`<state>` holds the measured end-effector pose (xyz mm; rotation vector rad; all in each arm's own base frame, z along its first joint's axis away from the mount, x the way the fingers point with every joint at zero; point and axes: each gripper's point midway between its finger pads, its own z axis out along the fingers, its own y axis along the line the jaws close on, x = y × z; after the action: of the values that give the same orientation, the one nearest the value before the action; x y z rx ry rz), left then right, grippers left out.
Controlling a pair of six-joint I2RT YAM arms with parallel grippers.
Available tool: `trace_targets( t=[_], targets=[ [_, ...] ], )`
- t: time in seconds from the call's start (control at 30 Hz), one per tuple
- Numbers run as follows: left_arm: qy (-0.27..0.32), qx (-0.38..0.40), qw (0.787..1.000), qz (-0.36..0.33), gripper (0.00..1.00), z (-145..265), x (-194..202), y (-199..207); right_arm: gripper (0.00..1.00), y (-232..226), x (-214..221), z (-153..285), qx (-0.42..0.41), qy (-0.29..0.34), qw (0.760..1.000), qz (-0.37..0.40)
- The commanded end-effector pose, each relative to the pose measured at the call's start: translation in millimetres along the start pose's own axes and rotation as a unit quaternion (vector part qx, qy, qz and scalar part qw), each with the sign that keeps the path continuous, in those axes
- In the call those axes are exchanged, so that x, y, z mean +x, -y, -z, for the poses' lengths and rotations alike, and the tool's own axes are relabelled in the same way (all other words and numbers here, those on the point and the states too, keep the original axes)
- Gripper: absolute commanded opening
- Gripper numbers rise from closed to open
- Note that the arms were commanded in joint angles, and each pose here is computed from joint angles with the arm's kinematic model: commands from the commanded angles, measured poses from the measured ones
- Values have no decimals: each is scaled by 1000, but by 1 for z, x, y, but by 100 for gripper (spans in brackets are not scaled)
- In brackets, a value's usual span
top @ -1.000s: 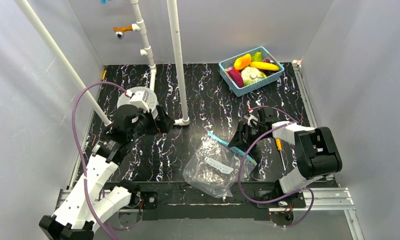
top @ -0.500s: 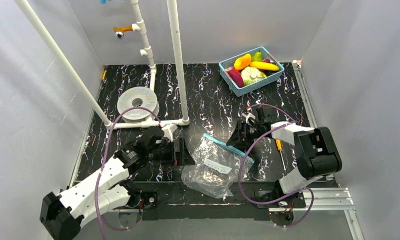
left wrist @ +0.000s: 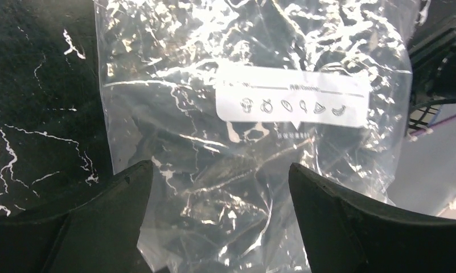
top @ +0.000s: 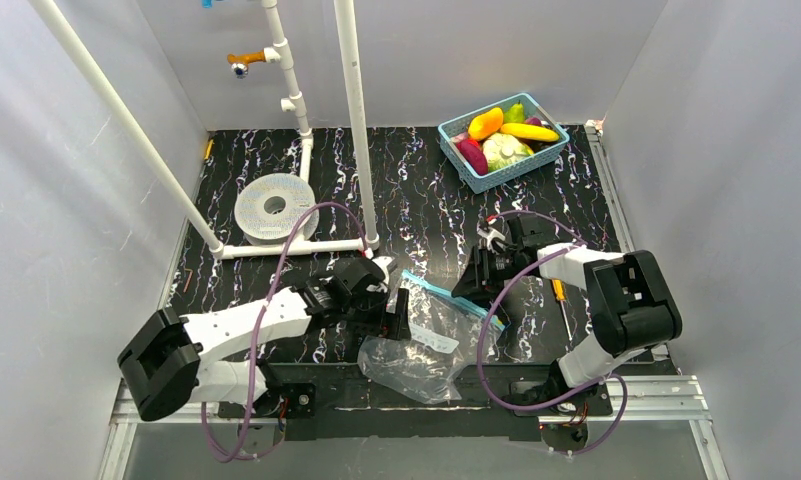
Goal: Place the food in the zip-top bag and seal the zipper
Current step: Pick up the zipper food storage bag at the center of the board.
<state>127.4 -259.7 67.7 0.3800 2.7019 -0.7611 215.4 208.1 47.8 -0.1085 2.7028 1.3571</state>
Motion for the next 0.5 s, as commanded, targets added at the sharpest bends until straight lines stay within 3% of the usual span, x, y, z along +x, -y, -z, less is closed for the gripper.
trace_targets(
  t=[0.0, 0.2, 0.47],
  targets=[
    [25, -52, 998, -3, 85, -16, -5, -23, 48, -14, 1, -4, -40, -19, 999, -3],
    [37, -102, 994, 7, 84, -31, -4, -48, 47, -21, 5, -9, -69, -36, 997, -8],
    [32, -105, 994, 16, 84, -41, 3, -54, 36, -35, 11, -19, -99, -56, 993, -9]
  ],
)
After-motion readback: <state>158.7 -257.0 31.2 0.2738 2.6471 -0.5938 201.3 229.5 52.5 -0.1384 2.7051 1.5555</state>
